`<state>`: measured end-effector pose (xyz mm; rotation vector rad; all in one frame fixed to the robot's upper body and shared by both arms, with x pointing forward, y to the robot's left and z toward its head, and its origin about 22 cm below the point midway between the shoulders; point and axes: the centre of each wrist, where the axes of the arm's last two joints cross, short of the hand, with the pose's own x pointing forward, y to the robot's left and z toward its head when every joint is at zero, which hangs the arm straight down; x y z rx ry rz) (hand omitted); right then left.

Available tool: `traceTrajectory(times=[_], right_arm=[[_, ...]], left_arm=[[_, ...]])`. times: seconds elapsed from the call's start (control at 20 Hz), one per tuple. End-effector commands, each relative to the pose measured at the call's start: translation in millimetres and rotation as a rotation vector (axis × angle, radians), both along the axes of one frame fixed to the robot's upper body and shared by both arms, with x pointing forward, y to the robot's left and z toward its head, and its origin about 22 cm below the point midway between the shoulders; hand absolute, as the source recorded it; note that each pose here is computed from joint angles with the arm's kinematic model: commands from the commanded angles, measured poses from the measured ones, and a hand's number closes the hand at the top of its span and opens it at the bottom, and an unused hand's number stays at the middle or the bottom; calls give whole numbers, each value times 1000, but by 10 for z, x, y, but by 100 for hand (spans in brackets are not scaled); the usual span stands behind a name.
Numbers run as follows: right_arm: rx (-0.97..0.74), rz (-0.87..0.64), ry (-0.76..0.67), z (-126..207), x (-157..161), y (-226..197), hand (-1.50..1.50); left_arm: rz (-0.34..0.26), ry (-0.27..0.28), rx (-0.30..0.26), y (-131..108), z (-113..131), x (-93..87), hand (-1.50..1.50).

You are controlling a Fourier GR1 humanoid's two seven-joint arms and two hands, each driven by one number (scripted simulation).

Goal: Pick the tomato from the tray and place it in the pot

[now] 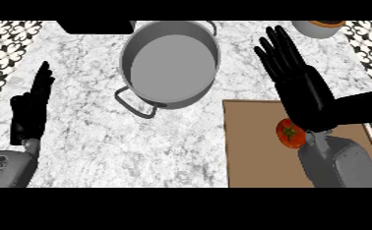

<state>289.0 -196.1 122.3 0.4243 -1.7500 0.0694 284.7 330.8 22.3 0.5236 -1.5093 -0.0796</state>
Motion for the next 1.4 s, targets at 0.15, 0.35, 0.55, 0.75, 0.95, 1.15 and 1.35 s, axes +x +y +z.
traceTrajectory(times=[0.15,0.35,0.55,0.75,0.95,1.15,1.35], right_arm=[[-573,-379,201,-313,-185,-971,150],[-1173,-578,-56,144,-166,-1579,-150],[-1395,-622,-358,93,-381,-1516,-150],[-1413,-651,-352,-273,-885,-1319,-150],[-1569,-609,-199,1,-1079,-1101,-150],[-1672,-568,-79,40,-1065,-755,-150],[-1789,-476,72,109,-898,-508,-150]], left_arm=[[23,72,43,200,-115,-245,0],[25,126,18,185,-207,-290,0],[6,166,-16,171,-311,-452,0],[-29,158,-13,127,-253,-590,0],[-35,166,-39,59,-86,-526,0],[-73,142,-39,-45,-64,-477,0],[-82,132,-43,-130,-86,-439,0]])
